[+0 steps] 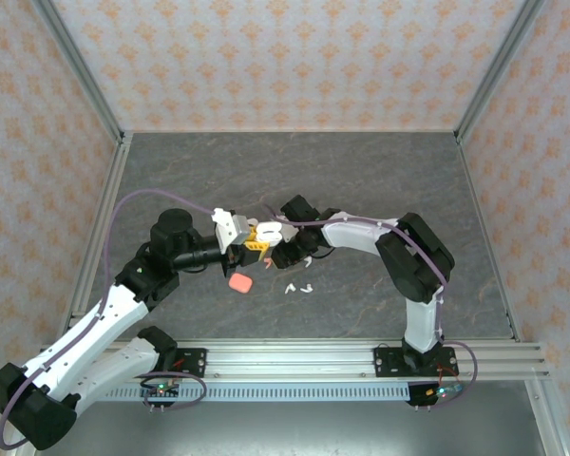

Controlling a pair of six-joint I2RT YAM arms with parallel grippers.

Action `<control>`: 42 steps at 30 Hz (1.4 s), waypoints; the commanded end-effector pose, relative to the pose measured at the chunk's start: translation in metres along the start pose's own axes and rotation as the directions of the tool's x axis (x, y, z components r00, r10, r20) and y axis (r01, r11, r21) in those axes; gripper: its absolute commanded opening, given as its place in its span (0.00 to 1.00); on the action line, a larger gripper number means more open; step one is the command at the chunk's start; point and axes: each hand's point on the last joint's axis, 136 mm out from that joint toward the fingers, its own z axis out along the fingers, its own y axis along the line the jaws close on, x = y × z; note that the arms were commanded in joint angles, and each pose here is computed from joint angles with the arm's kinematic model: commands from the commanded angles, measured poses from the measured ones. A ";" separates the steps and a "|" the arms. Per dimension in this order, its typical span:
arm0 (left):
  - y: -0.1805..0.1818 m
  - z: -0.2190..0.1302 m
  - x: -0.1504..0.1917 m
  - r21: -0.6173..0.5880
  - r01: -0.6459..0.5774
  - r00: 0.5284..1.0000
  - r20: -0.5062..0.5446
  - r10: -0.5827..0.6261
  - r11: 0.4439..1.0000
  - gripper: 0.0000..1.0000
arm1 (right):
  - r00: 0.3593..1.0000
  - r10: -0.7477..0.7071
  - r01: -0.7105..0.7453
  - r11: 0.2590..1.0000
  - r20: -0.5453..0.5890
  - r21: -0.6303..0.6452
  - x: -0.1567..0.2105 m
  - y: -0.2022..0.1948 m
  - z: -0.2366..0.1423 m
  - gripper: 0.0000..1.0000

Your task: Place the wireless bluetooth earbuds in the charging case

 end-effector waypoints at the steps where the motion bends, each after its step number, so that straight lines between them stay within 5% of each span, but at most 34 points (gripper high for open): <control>1: 0.001 -0.002 -0.004 -0.015 -0.021 1.000 0.007 0.021 1.000 0.00 | 0.997 -0.002 0.004 0.999 -0.074 0.033 0.026 -0.005 0.003 0.40; 14: 0.002 -0.002 -0.004 -0.022 -0.020 1.000 0.002 0.020 1.000 0.00 | 0.999 -0.014 0.018 0.997 -0.053 0.077 0.025 -0.009 -0.007 0.22; 23: 0.003 0.000 -0.003 -0.020 0.002 1.000 0.011 -0.002 1.000 0.00 | 0.972 0.016 -0.050 0.989 0.234 0.139 -0.012 -0.010 -0.082 0.21; 34: 0.015 0.026 0.000 0.013 0.107 0.993 0.038 -0.108 0.994 0.00 | 0.731 -0.065 -0.062 0.985 0.679 0.161 -0.042 0.029 -0.251 0.22; 42: 0.012 0.046 -0.001 0.058 0.130 0.991 0.031 -0.131 0.990 0.00 | 0.600 -0.105 0.079 0.994 0.793 0.072 -0.051 0.080 -0.295 0.22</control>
